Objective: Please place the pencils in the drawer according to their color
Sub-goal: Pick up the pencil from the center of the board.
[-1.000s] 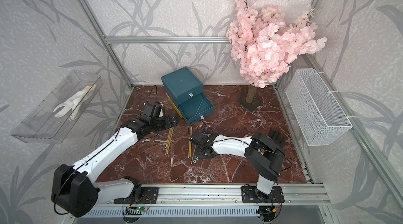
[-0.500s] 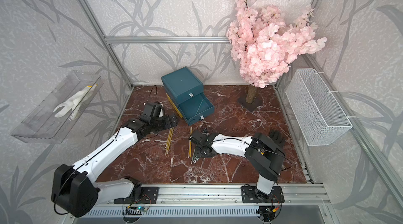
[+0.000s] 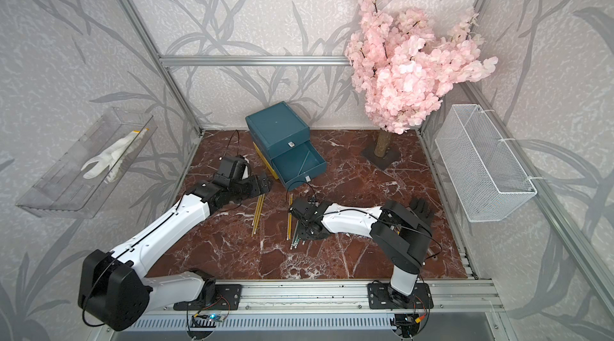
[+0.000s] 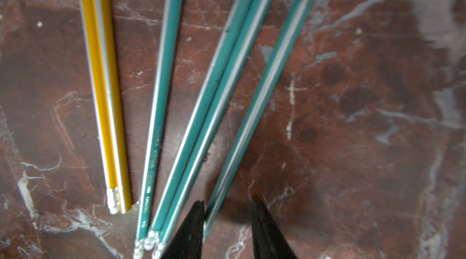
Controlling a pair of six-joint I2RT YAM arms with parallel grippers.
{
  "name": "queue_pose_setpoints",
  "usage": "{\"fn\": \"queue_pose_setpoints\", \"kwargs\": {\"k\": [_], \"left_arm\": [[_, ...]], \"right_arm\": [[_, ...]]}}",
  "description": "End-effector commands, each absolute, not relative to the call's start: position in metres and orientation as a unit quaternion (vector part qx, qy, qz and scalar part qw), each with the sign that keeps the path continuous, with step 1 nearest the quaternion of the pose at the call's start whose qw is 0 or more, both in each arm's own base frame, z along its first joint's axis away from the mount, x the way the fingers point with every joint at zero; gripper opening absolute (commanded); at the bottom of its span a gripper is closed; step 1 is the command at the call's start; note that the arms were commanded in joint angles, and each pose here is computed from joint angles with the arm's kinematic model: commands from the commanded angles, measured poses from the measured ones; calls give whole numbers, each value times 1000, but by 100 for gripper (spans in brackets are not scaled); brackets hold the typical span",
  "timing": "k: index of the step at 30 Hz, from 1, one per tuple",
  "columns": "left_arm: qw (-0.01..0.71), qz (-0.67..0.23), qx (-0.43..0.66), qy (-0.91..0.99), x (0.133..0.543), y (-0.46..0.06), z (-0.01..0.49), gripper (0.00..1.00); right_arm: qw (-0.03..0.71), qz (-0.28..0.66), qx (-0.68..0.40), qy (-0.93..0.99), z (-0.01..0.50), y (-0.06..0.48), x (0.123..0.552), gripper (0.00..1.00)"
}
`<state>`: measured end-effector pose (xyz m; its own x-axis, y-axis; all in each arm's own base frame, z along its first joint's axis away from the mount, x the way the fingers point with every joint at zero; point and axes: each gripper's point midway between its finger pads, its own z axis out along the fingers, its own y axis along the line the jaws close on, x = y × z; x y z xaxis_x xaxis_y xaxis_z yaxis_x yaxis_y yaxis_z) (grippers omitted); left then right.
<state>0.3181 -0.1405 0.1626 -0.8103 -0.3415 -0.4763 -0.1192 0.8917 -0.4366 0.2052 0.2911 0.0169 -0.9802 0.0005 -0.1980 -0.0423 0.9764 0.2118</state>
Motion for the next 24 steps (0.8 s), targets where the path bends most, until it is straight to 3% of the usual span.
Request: {"fn": "queue_pose_setpoints", "kwargs": {"k": [1,17,24], "left_arm": [[290,-195,-122,929,317,-138,164,100],[290,-197,-123,928,315,-137,164,100],[289,-197,-122,929,315,-137,162,100]], "right_arm": [[87,62,6,994,8,257,198,35],[54,51,8,997,4,263,199,33],[44,8,3,999,1,264,201,24]]}}
